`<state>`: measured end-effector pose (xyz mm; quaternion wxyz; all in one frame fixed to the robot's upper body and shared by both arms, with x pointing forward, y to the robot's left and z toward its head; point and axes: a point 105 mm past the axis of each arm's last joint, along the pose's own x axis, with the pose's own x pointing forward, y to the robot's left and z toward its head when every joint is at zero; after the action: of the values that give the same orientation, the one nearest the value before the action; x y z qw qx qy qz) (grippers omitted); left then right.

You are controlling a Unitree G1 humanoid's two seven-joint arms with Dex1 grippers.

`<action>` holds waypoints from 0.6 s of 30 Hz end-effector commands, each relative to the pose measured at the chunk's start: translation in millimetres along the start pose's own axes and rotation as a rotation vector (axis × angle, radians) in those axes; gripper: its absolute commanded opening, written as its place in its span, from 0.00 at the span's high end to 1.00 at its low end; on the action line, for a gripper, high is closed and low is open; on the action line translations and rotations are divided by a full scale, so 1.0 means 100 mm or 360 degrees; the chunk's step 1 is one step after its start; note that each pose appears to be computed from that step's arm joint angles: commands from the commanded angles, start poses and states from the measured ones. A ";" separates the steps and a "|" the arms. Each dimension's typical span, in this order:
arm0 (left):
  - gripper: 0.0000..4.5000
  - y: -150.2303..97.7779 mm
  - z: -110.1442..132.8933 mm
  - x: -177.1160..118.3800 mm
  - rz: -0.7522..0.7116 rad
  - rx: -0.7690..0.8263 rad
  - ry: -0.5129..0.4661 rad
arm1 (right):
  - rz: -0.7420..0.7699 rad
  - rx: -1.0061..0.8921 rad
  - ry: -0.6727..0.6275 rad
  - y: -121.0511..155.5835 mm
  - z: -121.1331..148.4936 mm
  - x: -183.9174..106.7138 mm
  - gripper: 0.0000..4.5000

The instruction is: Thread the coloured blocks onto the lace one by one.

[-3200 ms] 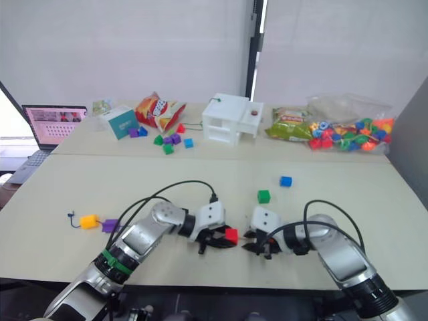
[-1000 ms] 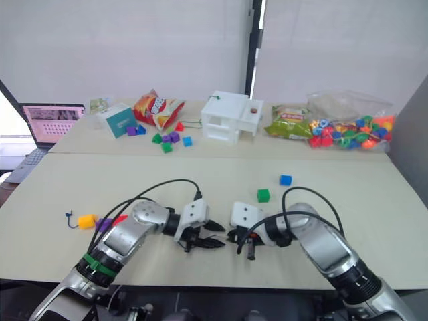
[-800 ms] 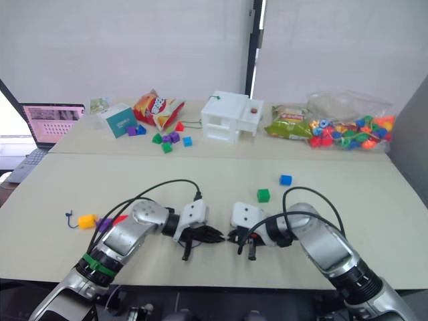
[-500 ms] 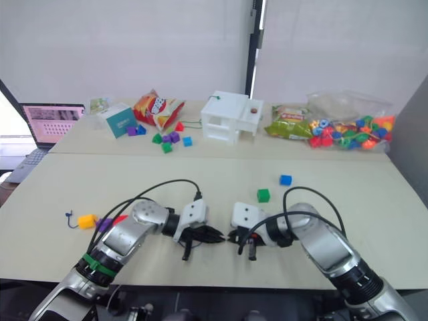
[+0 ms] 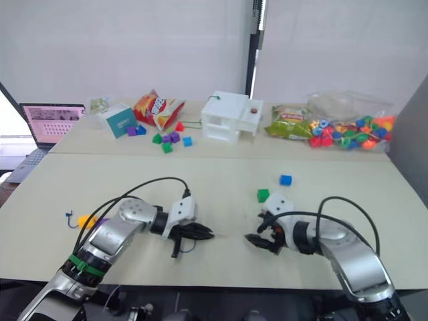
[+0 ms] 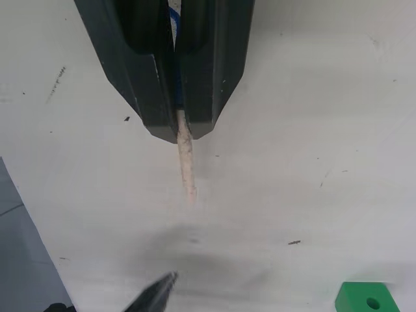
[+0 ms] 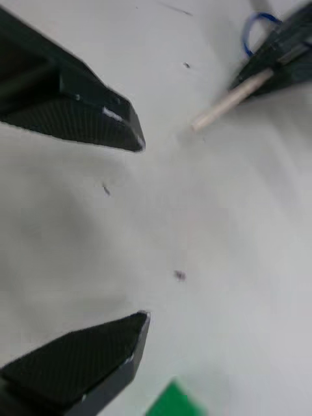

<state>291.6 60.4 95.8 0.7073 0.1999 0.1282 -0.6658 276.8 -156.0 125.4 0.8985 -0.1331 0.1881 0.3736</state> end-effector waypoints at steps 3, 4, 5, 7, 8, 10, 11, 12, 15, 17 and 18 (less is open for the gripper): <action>1.00 0.01 0.07 -0.08 0.0053 0.0004 -0.0042 | -0.0889 0.0306 -0.0246 -0.63 0.05 -0.32 0.01; 1.00 0.01 0.06 -0.08 0.0055 0.0001 -0.0042 | -0.1015 0.0350 -0.0258 -0.72 0.04 -0.32 0.01; 1.00 0.00 0.06 -0.08 0.0056 0.0000 -0.0041 | -0.1084 0.0392 -0.0282 -0.76 0.04 -0.27 0.01; 1.00 0.00 0.05 -0.07 0.0059 -0.0002 -0.0040 | -0.1152 0.0439 -0.0313 -0.80 0.06 -0.18 0.01; 1.00 0.00 0.05 -0.06 0.0061 -0.0004 -0.0039 | -0.1190 0.0473 -0.0334 -0.83 0.07 -0.14 0.01; 1.00 -0.01 0.05 -0.06 0.0069 -0.0007 -0.0039 | -0.1264 0.0554 -0.0385 -0.94 0.11 0.00 0.01; 1.00 -0.01 0.04 -0.06 0.0075 -0.0007 -0.0038 | -0.1315 0.0582 -0.0400 -1.01 0.13 0.07 0.01; 1.00 -0.01 0.04 -0.05 0.0077 -0.0008 -0.0039 | -0.1324 0.0607 -0.0418 -1.06 0.16 0.14 0.01; 1.00 -0.03 0.03 -0.05 0.0086 -0.0014 -0.0040 | -0.1372 0.0606 -0.0431 -1.18 0.19 0.24 0.01; 1.00 -0.04 0.03 -0.04 0.0091 -0.0019 -0.0039 | -0.1392 0.0602 -0.0432 -1.27 0.23 0.32 0.01; 1.00 -0.04 0.03 -0.04 0.0092 -0.0020 -0.0039 | -0.1381 0.0602 -0.0424 -1.30 0.23 0.38 0.01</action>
<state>289.1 66.1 90.7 0.7290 0.1881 0.1360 -0.6440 393.9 -208.2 133.0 0.9947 0.0213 0.0860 -0.0530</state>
